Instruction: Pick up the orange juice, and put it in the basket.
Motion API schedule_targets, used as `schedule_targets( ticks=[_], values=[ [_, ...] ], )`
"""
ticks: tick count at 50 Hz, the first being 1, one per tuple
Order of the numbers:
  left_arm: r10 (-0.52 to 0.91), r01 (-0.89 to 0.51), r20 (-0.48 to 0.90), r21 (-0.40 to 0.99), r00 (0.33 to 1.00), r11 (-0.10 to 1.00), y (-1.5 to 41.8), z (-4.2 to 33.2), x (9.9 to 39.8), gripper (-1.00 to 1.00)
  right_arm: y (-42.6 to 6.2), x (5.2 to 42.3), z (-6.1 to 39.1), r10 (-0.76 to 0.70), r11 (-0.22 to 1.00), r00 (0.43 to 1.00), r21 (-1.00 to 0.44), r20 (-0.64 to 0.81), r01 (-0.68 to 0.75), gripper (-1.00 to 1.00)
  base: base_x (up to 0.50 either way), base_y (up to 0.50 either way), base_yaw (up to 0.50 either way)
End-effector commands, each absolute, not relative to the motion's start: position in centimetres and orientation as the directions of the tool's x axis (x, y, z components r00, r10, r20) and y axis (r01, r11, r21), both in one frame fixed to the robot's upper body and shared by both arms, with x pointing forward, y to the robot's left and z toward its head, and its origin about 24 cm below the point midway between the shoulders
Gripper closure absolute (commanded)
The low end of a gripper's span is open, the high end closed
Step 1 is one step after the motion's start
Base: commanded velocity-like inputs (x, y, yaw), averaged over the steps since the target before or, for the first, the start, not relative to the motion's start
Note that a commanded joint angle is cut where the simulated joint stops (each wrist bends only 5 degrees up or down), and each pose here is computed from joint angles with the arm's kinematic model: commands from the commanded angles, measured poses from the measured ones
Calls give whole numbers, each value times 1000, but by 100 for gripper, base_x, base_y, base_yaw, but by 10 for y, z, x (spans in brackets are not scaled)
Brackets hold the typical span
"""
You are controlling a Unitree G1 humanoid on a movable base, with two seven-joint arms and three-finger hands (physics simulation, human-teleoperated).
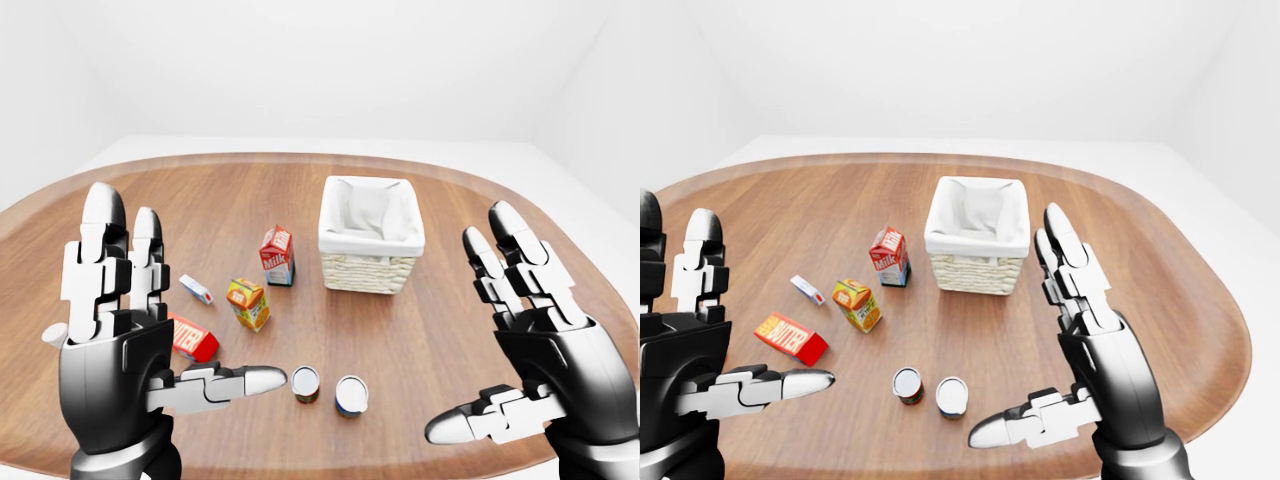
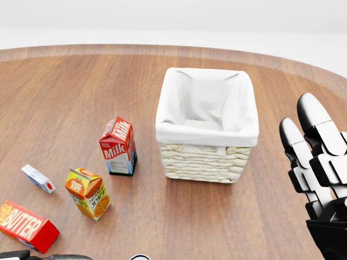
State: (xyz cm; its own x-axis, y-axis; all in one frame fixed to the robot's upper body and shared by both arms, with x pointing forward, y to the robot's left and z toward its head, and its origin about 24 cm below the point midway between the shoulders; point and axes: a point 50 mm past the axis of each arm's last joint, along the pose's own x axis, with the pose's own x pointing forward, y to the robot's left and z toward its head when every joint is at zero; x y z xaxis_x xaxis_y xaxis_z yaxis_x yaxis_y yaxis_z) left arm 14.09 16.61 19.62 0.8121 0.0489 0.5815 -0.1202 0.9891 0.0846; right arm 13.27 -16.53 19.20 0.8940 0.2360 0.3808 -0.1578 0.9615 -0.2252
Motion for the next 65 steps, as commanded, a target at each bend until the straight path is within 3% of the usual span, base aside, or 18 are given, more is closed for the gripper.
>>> schedule_targets(
  ticks=[1, 23, 35, 60, 65],
  values=[
    [44, -117, 583, 87, 811, 989, 165, 196, 141, -100, -164, 133, 193, 254, 956, 891, -235, 377, -174, -100, 50, -1, 0],
    [43, -115, 584, 87, 811, 989, 165, 197, 141, -100, -165, 133, 192, 250, 957, 893, -237, 374, -168, -100, 50, -1, 0],
    [36, -111, 587, 92, 809, 990, 163, 197, 141, -100, -165, 133, 192, 247, 958, 894, -231, 373, -168, -100, 4, -47, 0],
    [32, -108, 588, 94, 809, 990, 162, 197, 142, -100, -164, 133, 192, 266, 950, 894, -254, 362, -180, -100, 0, 0, 0],
    [31, -107, 587, 95, 809, 990, 162, 197, 142, -100, -163, 133, 191, 274, 948, 893, -256, 358, -189, -100, 47, 4, 0]
  ],
)
